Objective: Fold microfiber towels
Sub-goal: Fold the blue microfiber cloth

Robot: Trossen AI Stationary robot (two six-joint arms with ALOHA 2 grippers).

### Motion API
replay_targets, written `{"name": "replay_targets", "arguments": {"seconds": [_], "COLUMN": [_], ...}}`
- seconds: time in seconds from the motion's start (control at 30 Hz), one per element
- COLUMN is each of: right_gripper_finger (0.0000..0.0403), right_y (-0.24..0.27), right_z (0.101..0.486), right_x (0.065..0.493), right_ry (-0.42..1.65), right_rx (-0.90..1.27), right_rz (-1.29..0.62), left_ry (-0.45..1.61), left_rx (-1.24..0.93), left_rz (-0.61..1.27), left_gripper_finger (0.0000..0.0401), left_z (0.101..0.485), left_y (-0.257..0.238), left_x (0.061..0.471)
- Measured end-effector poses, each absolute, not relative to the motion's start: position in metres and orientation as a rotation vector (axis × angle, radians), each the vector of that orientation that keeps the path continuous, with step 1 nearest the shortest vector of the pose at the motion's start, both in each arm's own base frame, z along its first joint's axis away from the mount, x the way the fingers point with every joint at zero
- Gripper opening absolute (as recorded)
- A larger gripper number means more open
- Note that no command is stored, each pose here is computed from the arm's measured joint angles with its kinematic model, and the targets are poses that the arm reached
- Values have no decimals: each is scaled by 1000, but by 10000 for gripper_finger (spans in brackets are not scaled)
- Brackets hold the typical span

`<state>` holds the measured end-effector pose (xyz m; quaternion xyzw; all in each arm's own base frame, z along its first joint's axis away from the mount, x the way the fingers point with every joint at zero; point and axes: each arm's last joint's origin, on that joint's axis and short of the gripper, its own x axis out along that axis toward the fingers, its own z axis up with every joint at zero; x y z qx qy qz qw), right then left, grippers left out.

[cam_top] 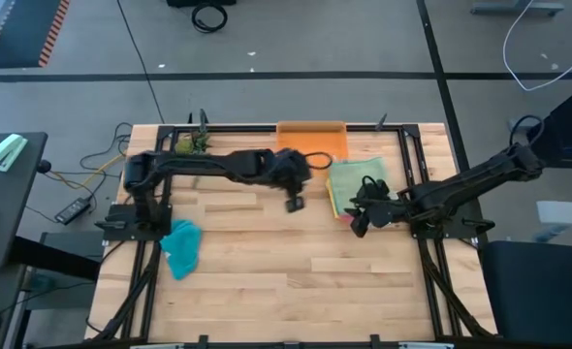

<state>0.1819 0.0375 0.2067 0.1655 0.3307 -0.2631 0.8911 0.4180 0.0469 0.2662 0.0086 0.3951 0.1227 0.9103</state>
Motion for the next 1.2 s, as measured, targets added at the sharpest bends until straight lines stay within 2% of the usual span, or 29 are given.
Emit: {"name": "replay_targets", "arguments": {"seconds": [0.2,0.37,0.53,0.67,0.9,1.2], "right_gripper_finger": [183,183,183,183,183,183], "right_y": [52,63,81,91,93,87], "right_z": [224,217,203,189,172,178], "right_x": [193,199,215,230,250,264], "right_ry": [524,511,508,490,463,453], "right_rx": [346,349,334,314,298,333], "right_rz": [-456,-412,-362,-331,-336,-337], "left_ry": [1230,1480,1545,1531,1680,1737], "left_rx": [-127,-55,48,-20,-173,-211], "left_rz": [327,318,292,413,681,697], "left_gripper_finger": [110,157,184,189,190,190], "left_z": [275,259,228,200,172,152], "left_y": [21,-26,-86,-107,-108,-108], "left_x": [360,333,290,261,219,203]}}
